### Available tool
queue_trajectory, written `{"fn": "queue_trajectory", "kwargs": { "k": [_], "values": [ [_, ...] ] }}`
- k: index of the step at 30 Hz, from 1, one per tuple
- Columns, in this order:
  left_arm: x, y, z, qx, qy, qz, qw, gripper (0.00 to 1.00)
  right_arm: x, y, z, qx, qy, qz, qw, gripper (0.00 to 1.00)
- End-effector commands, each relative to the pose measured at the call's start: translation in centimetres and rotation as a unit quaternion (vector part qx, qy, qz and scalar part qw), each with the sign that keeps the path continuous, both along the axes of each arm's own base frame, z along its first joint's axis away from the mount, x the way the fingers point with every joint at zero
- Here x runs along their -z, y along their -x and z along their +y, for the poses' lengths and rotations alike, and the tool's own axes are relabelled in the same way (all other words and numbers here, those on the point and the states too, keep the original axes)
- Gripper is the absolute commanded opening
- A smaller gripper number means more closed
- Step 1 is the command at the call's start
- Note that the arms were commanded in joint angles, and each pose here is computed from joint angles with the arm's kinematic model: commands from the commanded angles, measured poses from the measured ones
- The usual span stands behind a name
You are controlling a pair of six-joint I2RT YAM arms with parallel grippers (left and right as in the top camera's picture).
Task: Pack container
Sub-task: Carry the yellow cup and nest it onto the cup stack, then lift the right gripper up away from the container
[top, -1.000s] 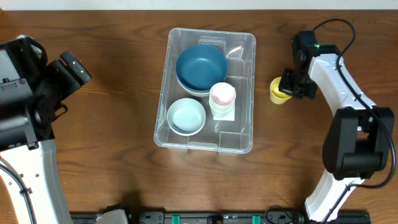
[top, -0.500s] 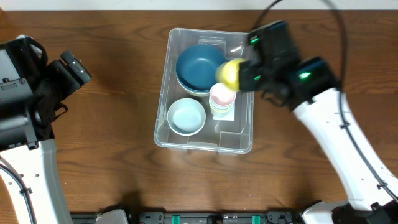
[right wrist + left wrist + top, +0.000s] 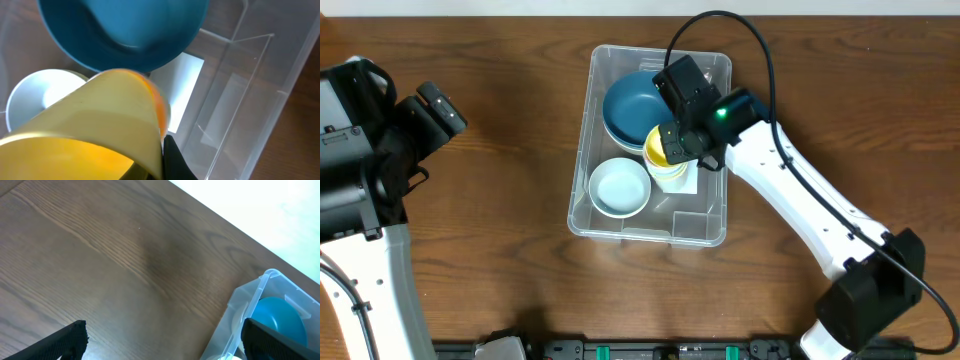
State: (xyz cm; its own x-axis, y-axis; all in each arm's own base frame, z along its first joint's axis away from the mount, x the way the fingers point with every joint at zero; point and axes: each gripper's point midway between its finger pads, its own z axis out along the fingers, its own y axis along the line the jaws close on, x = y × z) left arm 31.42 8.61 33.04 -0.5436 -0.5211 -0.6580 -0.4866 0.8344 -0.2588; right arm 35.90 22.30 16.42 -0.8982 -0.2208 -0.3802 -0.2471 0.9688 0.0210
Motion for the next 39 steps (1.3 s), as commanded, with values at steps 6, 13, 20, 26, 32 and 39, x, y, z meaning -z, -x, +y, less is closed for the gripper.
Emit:
{"fn": "queue_trajectory", "kwargs": {
  "k": [6,13,20,26,32,39],
  "values": [
    [-0.2,0.0,0.4,-0.006,-0.003,-0.002,1.000,0.98,-0.2,0.0,-0.3,-0.009,0.003,0.000,1.000,0.02],
    [-0.2,0.0,0.4,-0.006,-0.003,-0.002,1.000,0.98,-0.7,0.2,-0.4,-0.003,-0.002,-0.004,1.000,0.53],
    [-0.2,-0.1,0.4,-0.006,-0.003,-0.001,1.000,0.98,-4.4,-0.5,-2.7,0.033,-0.004,-0.059,0.998,0.68],
    [-0.2,-0.1,0.4,-0.006,-0.003,-0.001,1.000,0.98,-7.7,-2.2,-8.6,0.130,-0.007,-0.106,0.986,0.81],
    [-0.2,-0.1,0.4,-0.006,-0.003,-0.001,1.000,0.98,-9.1,-2.9,-11.8,0.167,-0.046,-0.111,0.979,0.98],
    [-0.2,-0.1,0.4,-0.006,-0.003,-0.001,1.000,0.98,-9.5,-1.9,-9.1,0.128,-0.111,-0.084,0.982,0.99]
  ]
}}
